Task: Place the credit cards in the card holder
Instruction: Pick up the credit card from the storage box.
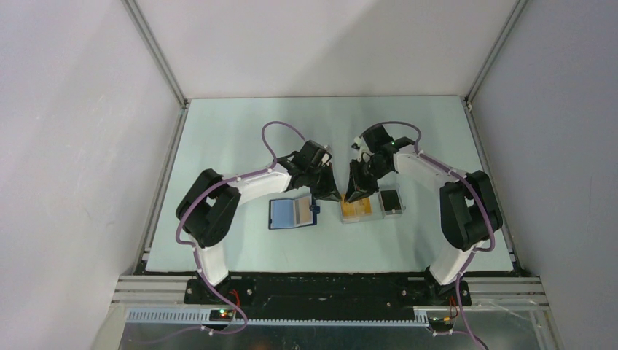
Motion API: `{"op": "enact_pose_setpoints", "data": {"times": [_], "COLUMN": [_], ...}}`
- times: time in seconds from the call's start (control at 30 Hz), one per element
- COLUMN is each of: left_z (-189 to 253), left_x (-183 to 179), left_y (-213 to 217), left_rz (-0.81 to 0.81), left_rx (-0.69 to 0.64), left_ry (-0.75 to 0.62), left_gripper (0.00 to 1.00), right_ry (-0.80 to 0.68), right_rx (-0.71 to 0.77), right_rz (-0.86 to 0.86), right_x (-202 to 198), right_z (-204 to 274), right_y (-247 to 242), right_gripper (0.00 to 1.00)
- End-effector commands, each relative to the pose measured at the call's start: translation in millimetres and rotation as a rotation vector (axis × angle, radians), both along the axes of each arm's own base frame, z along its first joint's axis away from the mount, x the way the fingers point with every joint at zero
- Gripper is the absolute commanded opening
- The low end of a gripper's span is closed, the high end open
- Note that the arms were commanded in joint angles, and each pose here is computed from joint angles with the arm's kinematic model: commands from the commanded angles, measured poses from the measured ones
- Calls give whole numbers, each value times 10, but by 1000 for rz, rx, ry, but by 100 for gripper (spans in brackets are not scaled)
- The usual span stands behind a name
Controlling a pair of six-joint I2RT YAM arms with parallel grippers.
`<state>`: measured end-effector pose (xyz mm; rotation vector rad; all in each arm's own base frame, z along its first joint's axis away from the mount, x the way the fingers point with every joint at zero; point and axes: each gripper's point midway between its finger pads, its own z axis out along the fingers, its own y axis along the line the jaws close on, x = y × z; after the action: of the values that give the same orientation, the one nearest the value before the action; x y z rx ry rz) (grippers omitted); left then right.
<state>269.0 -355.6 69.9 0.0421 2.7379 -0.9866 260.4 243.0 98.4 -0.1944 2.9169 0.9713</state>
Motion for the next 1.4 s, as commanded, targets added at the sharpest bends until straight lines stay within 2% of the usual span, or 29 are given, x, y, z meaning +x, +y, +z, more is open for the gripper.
{"op": "enact_pose_setpoints", "data": {"times": [0.0, 0.17, 0.37, 0.5, 0.87, 1.1, 1.23, 1.37], "left_z": [-212, -217, -217, -223, -264, -263, -262, -259], "left_x": [-103, -105, -96, -104, -115, -124, -115, -118], "left_y": [-9, -11, -10, -12, 14, 26, 25, 19], "left_rz": [-25, -26, -24, -26, -22, -22, -20, -21], "left_rx": [58, 58, 57, 58, 68, 71, 70, 70], "left_ry": [17, 19, 18, 19, 25, 22, 22, 22], "left_gripper": [0, 0, 0, 0, 0, 0, 0, 0], "right_ry": [-43, -84, -128, -112, -37, -27, -41, -35], "right_rx": [-65, -213, -302, -307, -210, -316, -402, -379], "right_rz": [-14, -60, -88, -90, -30, 9, 11, 5], "right_x": [97, 195, 237, 225, 101, 34, 41, 42], "right_z": [-11, -130, -143, -188, -315, -514, -580, -541], "right_y": [-96, -389, -628, -688, -405, -378, -469, -463], "right_gripper": [25, 38, 53, 56, 56, 55, 47, 37]}}
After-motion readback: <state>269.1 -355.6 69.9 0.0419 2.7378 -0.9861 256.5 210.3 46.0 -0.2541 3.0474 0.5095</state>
